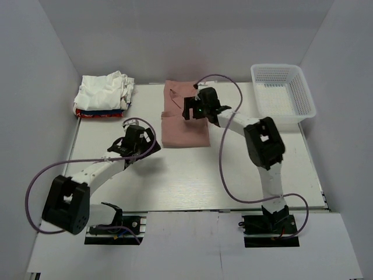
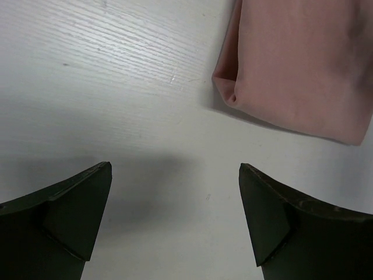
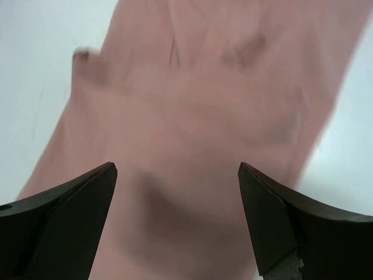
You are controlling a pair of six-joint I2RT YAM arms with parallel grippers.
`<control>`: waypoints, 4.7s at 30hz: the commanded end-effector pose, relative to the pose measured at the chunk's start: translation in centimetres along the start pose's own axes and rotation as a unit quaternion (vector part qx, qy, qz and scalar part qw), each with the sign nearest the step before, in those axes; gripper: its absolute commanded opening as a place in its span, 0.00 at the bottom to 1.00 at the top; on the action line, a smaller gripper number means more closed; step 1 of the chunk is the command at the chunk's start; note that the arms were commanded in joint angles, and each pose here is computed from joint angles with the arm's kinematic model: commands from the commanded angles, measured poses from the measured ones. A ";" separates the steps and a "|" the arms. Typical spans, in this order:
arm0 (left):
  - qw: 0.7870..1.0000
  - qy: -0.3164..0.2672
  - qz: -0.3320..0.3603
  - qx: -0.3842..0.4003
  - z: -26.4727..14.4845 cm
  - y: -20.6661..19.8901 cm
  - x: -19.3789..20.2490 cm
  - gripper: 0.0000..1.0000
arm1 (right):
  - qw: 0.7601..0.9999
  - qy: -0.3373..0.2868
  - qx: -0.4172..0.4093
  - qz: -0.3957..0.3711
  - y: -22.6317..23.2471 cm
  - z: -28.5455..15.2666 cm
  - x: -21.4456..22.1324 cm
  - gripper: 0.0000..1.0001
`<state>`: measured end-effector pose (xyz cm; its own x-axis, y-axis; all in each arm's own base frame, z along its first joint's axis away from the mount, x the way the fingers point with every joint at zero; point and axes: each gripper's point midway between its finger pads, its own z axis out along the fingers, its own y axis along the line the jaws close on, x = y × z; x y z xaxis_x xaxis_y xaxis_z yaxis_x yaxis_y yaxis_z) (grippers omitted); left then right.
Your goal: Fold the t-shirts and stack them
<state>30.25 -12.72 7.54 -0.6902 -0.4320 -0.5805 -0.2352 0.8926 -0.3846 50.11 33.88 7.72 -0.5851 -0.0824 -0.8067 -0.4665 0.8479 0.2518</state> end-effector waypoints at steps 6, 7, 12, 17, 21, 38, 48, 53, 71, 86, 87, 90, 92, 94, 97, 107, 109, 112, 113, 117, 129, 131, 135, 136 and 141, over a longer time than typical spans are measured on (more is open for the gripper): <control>0.999 0.011 0.031 0.037 4.4 -4.0 -2.1 1.00 | 0.995 -0.076 0.015 0.066 0.3 -12.5 1.1 0.90; 0.999 0.021 0.032 0.029 5.5 -3.8 -1.6 1.00 | 0.994 -0.075 0.017 0.071 0.2 -13.3 1.4 0.90; 0.997 0.040 0.044 0.046 7.3 -4.7 -1.0 0.88 | 0.994 -0.039 0.058 0.088 -1.6 -15.0 5.4 0.90; 0.995 0.056 0.043 0.065 8.8 -5.5 -0.2 0.78 | 0.993 -0.009 0.061 0.105 -1.7 -15.0 7.8 0.90; 0.995 0.067 0.041 0.064 10.0 -5.3 0.1 0.69 | 0.992 0.020 0.032 0.122 -0.9 -14.4 10.0 0.90; 0.991 0.116 0.036 0.056 10.5 -3.8 3.3 0.15 | 0.980 0.077 0.075 0.168 -2.3 -11.8 13.9 0.63; 0.990 0.115 0.059 0.062 9.4 -4.5 3.0 0.00 | 0.981 0.073 0.072 0.162 -2.2 -12.0 14.2 0.00; 0.978 0.125 0.090 0.144 5.6 -7.2 3.4 0.00 | 0.988 0.057 0.008 0.146 0.7 -16.3 12.6 0.00; 0.953 0.081 0.122 0.265 -4.9 -13.4 -1.0 0.00 | 0.986 -0.006 -0.084 0.143 7.1 -26.5 5.6 0.00; 0.965 -0.009 0.127 0.228 -0.6 -18.2 -10.9 0.00 | 0.977 -0.087 0.071 0.183 1.0 -23.2 -4.0 0.00; 0.969 -0.001 0.123 0.216 0.7 -17.7 -11.0 0.00 | 0.976 -0.094 0.071 0.182 0.9 -23.2 -4.7 0.00; 0.975 -0.011 0.114 0.192 2.0 -17.5 -13.1 0.00 | 0.975 -0.101 0.076 0.180 -0.2 -22.0 -6.6 0.00; 0.977 -0.016 0.110 0.184 3.4 -17.5 -14.1 0.00 | 0.976 -0.084 0.084 0.181 -1.3 -20.9 -6.2 0.00; 0.978 -0.019 0.106 0.181 4.9 -17.6 -14.9 0.00 | 0.977 -0.079 0.077 0.180 -1.6 -19.8 -7.1 0.00; 0.974 -0.025 0.103 0.202 6.5 -18.7 -16.5 0.00 | 0.977 -0.062 0.087 0.186 -3.1 -17.3 -7.1 0.00; 0.971 -0.004 0.087 0.223 16.2 -19.9 -18.6 0.00 | 0.972 -0.063 0.099 0.205 -9.0 -8.7 -9.1 0.00; 0.975 -0.015 0.070 0.210 17.5 -19.2 -19.4 0.00 | 0.974 -0.060 0.086 0.200 -10.2 -6.6 -9.1 0.06; 0.976 -0.033 0.056 0.208 18.7 -18.6 -20.9 0.88 | 0.975 -0.057 0.063 0.206 -11.1 -4.3 -9.9 0.68; 0.973 -0.040 0.058 0.221 18.3 -19.2 -21.4 1.00 | 0.976 -0.049 0.046 0.209 -11.1 -3.1 -9.6 0.90; 0.964 -0.063 0.074 0.248 16.6 -19.9 -22.8 1.00 | 0.977 -0.081 0.018 0.198 -11.2 -2.9 -11.2 0.90; 0.930 0.007 0.170 0.326 11.4 -20.8 -14.4 1.00 | 0.979 -0.061 -0.113 0.158 -3.7 -9.7 -7.0 0.90; 0.928 0.025 0.165 0.333 11.7 -20.8 -12.8 1.00 | 0.976 -0.053 -0.144 0.152 -2.0 -9.6 -6.4 0.90; 0.929 0.066 0.146 0.333 12.2 -20.1 -8.6 1.00 | 0.971 -0.005 -0.160 0.178 0.2 -8.0 -1.8 0.90; 0.930 0.073 0.145 0.329 12.4 -19.7 -8.0 1.00 | 0.969 0.019 -0.156 0.191 0.0 -7.7 0.8 0.90; 0.938 0.145 0.116 0.292 12.3 -15.8 -2.4 1.00 | 0.960 0.049 -0.143 0.234 0.2 -6.8 5.9 0.90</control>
<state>46.91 -28.18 5.68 -0.8159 -0.1033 -0.5689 0.3473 0.6990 -0.6251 42.50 29.72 7.98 -0.8128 0.1759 -0.5554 -0.3256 0.6534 0.6834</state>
